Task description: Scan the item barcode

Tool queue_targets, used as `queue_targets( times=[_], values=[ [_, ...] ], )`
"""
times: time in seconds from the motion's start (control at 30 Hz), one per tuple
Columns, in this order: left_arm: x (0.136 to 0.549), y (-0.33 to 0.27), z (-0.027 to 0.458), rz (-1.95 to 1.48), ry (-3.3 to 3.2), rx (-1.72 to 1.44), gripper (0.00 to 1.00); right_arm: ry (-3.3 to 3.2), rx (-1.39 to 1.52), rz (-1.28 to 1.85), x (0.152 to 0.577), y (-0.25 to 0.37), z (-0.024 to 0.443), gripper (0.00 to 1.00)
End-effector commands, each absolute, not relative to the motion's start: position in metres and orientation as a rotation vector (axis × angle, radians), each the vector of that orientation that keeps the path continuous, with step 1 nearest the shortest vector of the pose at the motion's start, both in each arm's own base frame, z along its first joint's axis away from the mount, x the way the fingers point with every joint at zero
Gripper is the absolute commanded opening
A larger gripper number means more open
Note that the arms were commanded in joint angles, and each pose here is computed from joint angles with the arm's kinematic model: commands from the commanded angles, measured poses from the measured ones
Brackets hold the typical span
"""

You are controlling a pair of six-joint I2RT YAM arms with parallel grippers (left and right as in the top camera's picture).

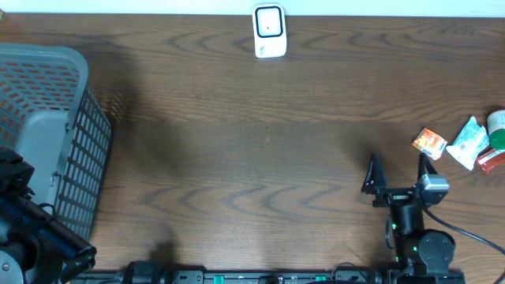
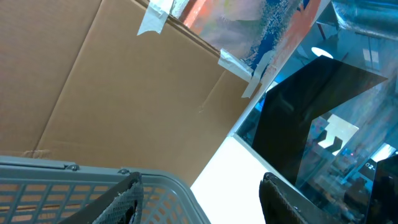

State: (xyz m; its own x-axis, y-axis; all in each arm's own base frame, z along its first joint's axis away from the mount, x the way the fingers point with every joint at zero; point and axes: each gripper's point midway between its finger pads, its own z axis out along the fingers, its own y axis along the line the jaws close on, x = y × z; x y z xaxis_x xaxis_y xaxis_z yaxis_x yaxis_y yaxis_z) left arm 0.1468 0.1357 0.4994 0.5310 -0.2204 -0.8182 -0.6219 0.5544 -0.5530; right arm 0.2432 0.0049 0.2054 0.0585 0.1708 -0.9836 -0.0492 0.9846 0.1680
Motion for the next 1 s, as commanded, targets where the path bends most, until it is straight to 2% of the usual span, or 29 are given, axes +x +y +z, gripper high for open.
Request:
queue_targets(
  times=[0.0,0.17,0.97],
  values=[
    [0.146,0.136,0.500,0.287,1.011,-0.993,0.61,1.540,0.134,0.155,0.246,0.000,0.184,0.99],
    [0.146,0.136,0.500,0.288,1.011,-0.993,0.61,1.644,0.151,0.144,0.246,-0.001,0.156,0.99],
    [0.146,0.136,0.500,0.288,1.011,-0.993,0.61,1.639,0.149,0.143,0.246,-0.001,0.157,0.99]
  ],
)
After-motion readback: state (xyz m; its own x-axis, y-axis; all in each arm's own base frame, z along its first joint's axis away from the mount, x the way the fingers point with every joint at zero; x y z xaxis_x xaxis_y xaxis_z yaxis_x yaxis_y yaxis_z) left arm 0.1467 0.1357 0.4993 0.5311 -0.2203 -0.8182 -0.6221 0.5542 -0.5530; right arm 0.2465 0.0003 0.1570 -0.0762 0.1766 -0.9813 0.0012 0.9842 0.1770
